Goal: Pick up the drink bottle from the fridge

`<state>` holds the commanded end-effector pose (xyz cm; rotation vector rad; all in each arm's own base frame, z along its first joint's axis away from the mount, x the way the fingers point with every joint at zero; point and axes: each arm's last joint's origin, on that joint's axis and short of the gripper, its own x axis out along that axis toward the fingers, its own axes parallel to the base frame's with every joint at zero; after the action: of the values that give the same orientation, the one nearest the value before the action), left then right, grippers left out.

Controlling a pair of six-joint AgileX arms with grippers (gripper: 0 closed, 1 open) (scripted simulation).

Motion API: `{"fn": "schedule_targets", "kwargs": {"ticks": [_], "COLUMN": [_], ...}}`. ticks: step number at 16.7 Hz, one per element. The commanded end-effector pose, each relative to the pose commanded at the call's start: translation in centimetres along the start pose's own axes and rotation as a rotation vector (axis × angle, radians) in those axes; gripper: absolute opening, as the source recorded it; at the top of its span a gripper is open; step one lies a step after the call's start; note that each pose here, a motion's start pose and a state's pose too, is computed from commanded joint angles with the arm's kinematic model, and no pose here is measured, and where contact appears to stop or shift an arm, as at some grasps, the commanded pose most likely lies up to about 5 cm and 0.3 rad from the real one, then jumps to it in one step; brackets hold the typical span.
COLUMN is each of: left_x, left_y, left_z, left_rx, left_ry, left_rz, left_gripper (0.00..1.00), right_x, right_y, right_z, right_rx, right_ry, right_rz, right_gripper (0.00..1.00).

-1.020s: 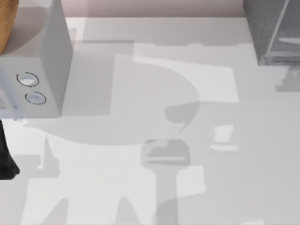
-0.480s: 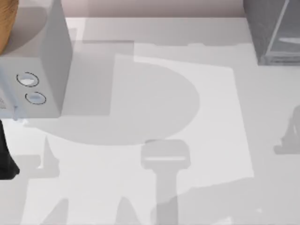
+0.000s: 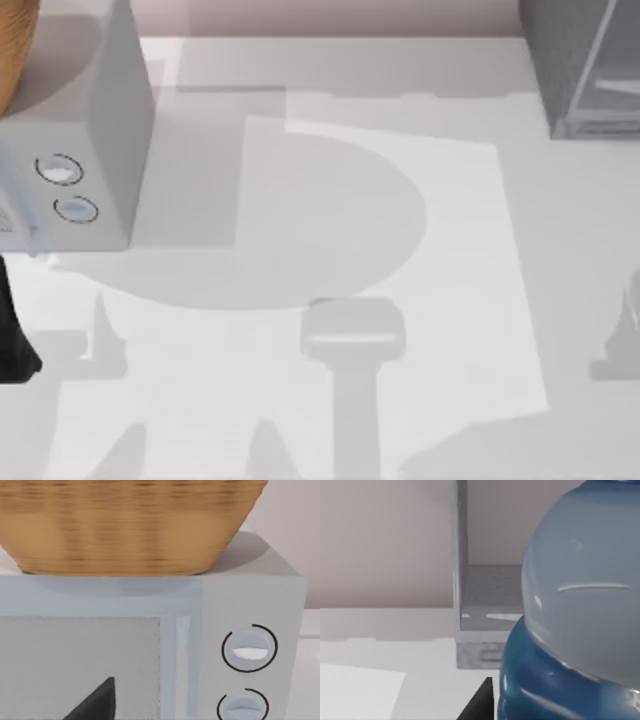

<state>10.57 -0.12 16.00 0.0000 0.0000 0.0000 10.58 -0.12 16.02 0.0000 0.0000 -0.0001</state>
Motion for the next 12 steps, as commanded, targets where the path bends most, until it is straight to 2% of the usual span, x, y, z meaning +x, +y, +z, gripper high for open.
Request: {"fn": "schedule_targets", "kwargs": {"ticks": [7, 12], "left_x": [0.0, 0.0], "left_y": [0.0, 0.0], "left_z": [0.0, 0.0], "left_rx": [0.000, 0.000], "left_ry": [0.000, 0.000], "left_rz": [0.000, 0.000], "left_gripper": [1.00, 1.00], "right_x": [0.1, 1.3], "right_y": [0.0, 0.8], "right_z": [0.1, 2.2], "right_rx": [0.001, -0.003], "right_ry": [-0.002, -0.050], "right_rz": [-0.001, -0.003], "right_gripper": [0.00, 0.00]}}
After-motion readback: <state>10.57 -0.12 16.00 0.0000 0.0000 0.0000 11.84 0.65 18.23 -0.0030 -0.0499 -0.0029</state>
